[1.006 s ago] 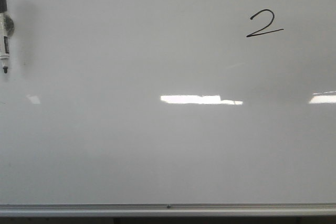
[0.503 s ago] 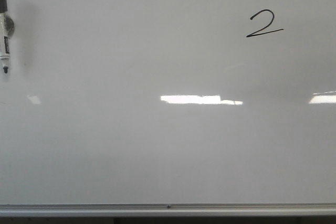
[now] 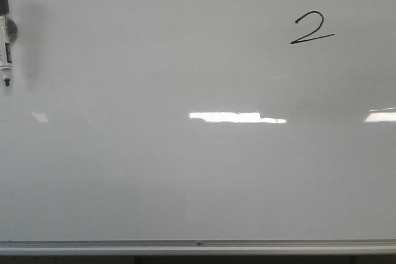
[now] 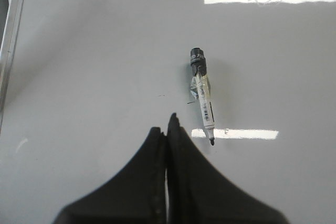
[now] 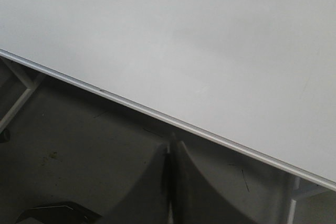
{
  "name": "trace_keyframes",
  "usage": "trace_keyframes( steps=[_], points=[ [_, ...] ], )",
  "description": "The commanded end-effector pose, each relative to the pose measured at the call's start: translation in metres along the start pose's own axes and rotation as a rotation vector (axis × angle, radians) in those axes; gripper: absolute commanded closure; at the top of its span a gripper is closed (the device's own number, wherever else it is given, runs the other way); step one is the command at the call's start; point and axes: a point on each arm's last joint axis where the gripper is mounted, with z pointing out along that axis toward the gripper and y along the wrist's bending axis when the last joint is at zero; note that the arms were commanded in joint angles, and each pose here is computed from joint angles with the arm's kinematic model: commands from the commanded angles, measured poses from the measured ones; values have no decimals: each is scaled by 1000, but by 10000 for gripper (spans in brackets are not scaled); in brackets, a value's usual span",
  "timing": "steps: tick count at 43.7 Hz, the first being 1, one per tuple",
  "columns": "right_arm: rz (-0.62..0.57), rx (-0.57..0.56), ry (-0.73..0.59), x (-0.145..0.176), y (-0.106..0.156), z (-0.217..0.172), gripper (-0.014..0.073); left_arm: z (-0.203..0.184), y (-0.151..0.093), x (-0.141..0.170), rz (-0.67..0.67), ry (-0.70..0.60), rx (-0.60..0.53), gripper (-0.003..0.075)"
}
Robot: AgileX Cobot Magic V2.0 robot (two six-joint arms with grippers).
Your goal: Write number 2 on whiteboard
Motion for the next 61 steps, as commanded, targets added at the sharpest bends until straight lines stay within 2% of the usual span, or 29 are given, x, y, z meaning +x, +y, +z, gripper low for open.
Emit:
trace_keyframes(
  steps=[1,13,17,25,37,51,61],
  points=[
    [-1,11,-89,-13,-1,-6,663,-2,0,-7,2,-95,6,741],
    [2,16,-93,-10,-1,-6,663,-2,0,-7,2,-95,6,741],
    [26,79,-117,-3,-5,-3,663,-2,0,-7,2,-95,6,741],
    [91,226,-343,22,-13,18,663,-2,0,-7,2,-95,6,741],
    [139,381,-598,86,-22,63,663,-2,0,-7,2,-95,6,741],
    [119,404,-725,123,-27,96,663,-2,0,-7,2,-95,6,741],
    [110,405,-766,121,-26,94,663,-2,0,-7,2,-93,6,741]
  ],
)
